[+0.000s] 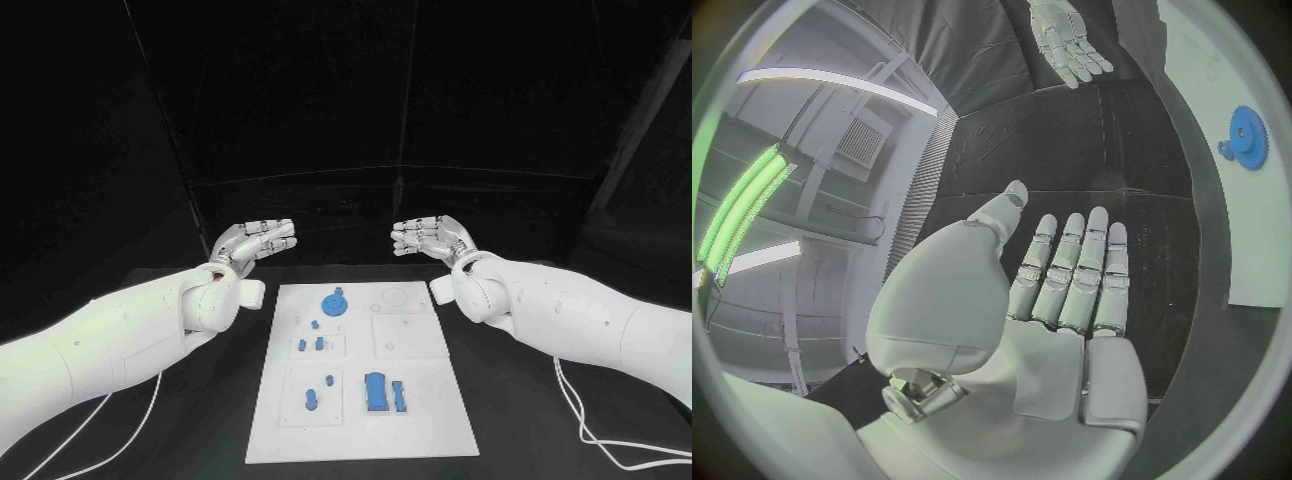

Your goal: Assemble the parts on the task board

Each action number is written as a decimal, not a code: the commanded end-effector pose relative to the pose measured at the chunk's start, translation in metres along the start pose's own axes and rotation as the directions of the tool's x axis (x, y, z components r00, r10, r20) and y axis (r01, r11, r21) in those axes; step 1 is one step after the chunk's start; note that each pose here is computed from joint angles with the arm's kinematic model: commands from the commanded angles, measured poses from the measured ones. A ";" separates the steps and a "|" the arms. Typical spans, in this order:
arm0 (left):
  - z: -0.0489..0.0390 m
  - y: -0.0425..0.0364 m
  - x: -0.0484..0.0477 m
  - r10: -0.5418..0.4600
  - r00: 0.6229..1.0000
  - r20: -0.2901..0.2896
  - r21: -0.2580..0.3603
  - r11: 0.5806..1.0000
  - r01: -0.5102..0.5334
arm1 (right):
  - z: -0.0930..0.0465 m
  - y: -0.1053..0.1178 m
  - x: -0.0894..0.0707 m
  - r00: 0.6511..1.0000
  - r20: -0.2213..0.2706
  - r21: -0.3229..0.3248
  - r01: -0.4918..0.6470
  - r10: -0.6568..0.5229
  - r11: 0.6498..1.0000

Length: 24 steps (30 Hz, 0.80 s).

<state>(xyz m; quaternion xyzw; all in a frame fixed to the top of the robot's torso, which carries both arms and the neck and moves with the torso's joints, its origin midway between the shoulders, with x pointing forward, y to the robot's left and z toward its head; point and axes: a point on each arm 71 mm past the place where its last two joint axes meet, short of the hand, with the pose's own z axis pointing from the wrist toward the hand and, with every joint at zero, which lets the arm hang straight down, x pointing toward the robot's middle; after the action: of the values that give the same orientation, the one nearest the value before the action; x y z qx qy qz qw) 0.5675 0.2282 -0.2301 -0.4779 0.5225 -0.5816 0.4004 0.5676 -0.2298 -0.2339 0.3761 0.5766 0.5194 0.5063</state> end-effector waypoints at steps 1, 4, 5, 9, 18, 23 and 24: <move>-0.0010 -0.0005 0.0000 0.001 1.000 -0.001 0.000 1.000 -0.001 | -0.001 0.001 0.000 1.000 0.002 0.000 0.004 -0.004 1.000; -0.0039 0.0012 0.0022 0.005 1.000 0.007 -0.002 1.000 -0.005 | -0.004 0.001 0.003 1.000 0.010 0.000 -0.005 0.005 1.000; -0.0055 0.0020 0.0033 0.007 1.000 0.011 -0.003 1.000 -0.007 | -0.006 0.001 0.004 1.000 0.014 0.000 -0.010 0.010 1.000; -0.0157 0.0064 0.0106 0.021 0.999 0.038 -0.008 1.000 -0.021 | -0.016 0.001 0.012 0.998 0.040 0.002 -0.040 0.040 0.999; -0.0560 0.0110 0.0370 0.076 0.989 0.130 -0.010 0.997 -0.076 | -0.056 0.011 0.037 0.983 0.130 0.020 -0.136 0.133 0.990; -0.0782 0.0073 0.0499 0.104 0.979 0.175 -0.003 0.994 -0.105 | -0.078 0.019 0.048 0.970 0.173 0.037 -0.177 0.168 0.984; -0.0813 0.0065 0.0516 0.108 0.977 0.181 -0.002 0.994 -0.110 | -0.081 0.020 0.050 0.969 0.179 0.039 -0.182 0.173 0.982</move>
<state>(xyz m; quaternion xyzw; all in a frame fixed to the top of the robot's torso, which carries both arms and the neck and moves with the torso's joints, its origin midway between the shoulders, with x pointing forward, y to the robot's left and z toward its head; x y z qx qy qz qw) 0.4787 0.1905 -0.2350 -0.5098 0.5208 -0.5478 0.4108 0.4788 -0.1904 -0.2302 0.4550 0.5334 0.5418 0.4636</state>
